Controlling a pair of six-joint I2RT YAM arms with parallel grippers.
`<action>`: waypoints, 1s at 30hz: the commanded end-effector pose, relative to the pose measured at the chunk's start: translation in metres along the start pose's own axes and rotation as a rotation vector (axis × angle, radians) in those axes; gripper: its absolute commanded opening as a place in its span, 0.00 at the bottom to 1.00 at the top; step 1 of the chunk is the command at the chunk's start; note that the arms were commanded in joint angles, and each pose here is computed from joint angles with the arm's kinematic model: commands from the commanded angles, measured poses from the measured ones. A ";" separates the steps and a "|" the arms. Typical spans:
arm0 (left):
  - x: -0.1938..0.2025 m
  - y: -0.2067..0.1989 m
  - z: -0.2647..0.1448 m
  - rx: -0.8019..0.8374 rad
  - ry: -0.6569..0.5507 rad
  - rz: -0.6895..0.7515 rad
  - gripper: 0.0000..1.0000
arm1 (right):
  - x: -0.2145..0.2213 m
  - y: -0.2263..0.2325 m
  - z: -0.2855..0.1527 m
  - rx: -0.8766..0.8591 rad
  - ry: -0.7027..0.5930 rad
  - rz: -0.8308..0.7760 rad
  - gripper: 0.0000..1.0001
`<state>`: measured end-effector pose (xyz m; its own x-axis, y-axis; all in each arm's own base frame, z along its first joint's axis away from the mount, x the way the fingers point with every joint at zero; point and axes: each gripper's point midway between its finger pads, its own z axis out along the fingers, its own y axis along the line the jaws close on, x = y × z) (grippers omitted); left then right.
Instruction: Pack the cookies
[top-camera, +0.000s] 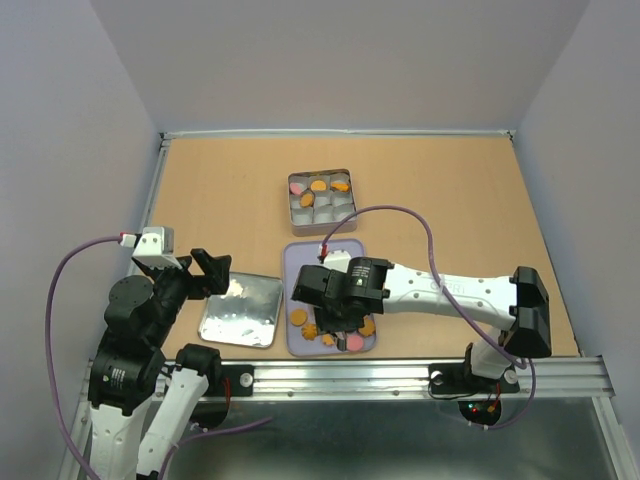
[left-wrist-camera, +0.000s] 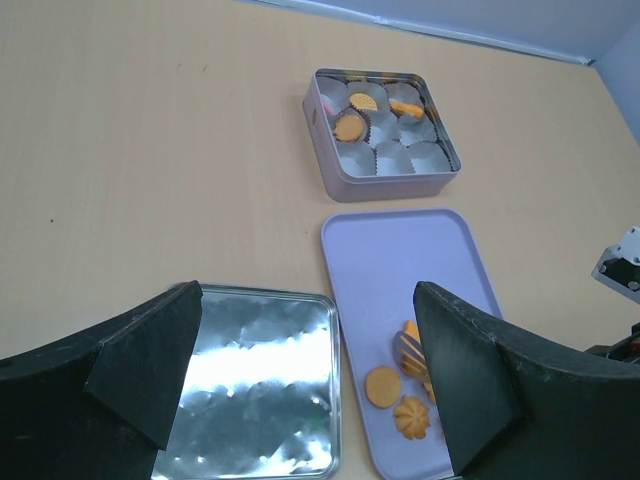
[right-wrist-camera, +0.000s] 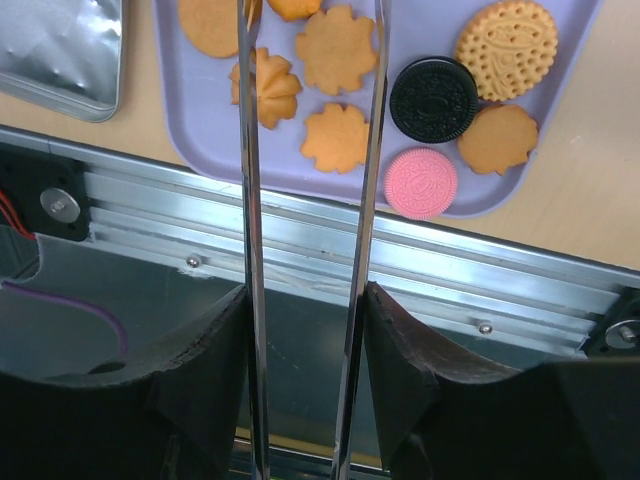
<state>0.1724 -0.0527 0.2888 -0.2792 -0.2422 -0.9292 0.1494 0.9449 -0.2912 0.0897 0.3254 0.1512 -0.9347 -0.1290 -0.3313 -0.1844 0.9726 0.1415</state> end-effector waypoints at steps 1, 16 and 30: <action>-0.010 -0.006 -0.002 0.030 -0.052 0.004 0.99 | -0.009 0.006 -0.014 -0.002 -0.036 0.035 0.52; -0.013 -0.005 -0.006 0.029 -0.071 0.001 0.99 | -0.014 0.038 -0.007 -0.018 -0.028 -0.026 0.38; -0.012 -0.004 -0.005 0.022 -0.069 -0.002 0.99 | -0.118 0.021 -0.062 0.025 -0.311 0.032 0.36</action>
<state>0.1677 -0.0516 0.2931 -0.2545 -0.2481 -0.9347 0.1567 0.9432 -0.2930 0.1276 0.3645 0.2079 -0.8732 -0.1157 -0.4735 -0.2011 0.9704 0.1337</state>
